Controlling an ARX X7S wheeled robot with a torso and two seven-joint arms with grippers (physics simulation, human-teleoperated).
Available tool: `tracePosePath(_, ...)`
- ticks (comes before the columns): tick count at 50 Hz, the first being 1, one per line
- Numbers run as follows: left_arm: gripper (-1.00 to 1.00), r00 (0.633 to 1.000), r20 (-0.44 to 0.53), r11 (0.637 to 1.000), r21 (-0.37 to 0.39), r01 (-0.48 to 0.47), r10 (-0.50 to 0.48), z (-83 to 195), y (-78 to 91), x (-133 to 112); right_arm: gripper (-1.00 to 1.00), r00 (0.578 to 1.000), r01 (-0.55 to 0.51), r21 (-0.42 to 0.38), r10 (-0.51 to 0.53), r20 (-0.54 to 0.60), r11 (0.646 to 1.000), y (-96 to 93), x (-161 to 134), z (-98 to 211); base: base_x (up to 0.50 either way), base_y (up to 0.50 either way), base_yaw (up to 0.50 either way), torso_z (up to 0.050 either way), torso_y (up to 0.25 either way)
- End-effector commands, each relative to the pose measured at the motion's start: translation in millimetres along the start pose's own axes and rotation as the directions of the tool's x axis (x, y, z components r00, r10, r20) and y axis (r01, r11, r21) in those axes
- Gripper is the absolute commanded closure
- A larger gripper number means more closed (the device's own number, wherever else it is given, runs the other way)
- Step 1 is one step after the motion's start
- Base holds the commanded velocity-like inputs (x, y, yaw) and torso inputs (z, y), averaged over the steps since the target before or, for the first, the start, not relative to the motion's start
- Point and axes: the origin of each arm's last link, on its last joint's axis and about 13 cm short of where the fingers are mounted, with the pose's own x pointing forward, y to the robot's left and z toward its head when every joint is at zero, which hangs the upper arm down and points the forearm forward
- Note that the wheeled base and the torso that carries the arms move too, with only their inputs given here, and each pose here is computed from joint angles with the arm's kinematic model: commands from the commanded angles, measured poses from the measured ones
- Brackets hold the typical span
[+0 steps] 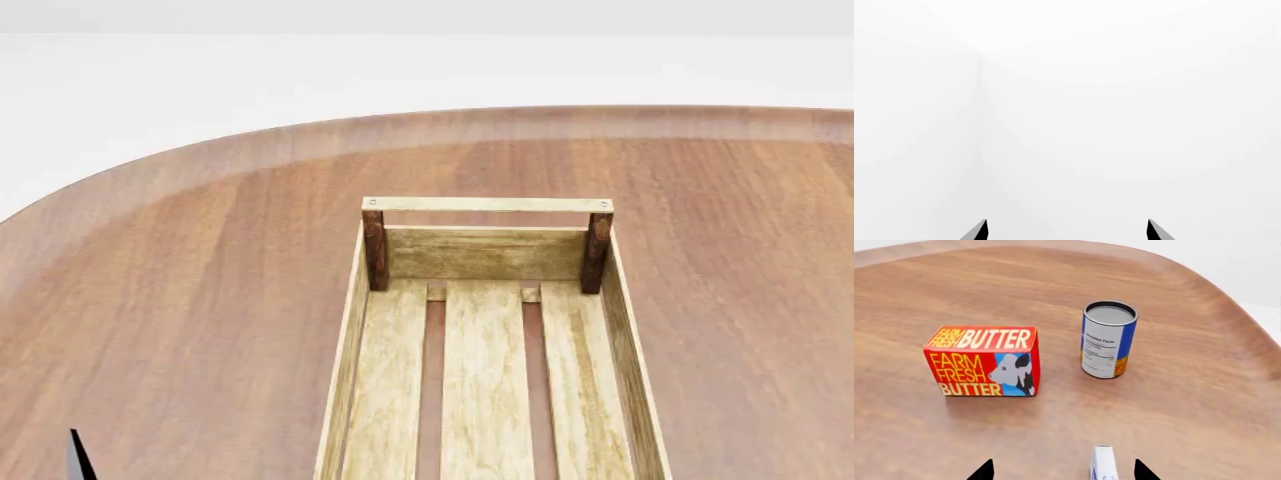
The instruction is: Pick up the cream cheese and put it in the tray.
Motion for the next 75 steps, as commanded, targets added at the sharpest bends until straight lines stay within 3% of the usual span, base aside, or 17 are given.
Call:
tracePosePath(1,-1.00,1.000,-0.001,1.000,0.000,-0.005,0.005,0.0,0.2,0.2,-1.00,1.000,0.010,-0.006,-0.010,-0.007,1.000,-5.3,3.3,-0.5,0.00,0.00,0.00,0.000,0.000)
tracePosePath(21,-1.00,1.000,-0.002,1.000,0.001,-0.007,0.007,-0.1,0.2,-0.2,-1.00,0.999,0.025,-0.053,-0.027,-0.038,0.998,-11.6,11.0,-5.5,0.00,0.00,0.00,0.000,0.000)
tracePosePath(40,-1.00,1.000,-0.005,1.000,0.005,-0.006,0.006,-0.8,-0.1,-0.4,-1.00,0.995,0.066,-0.045,-0.069,-0.075,0.997,-22.8,21.4,-12.3,0.00,0.00,0.00,0.000,0.000)
tracePosePath(75,-1.00,1.000,-0.013,1.000,0.008,-0.003,0.003,-1.9,-1.4,-0.4,-1.00,0.987,0.043,-0.046,-0.049,-0.156,0.998,-24.7,33.8,-25.2,0.00,0.00,0.00,0.000,0.000)
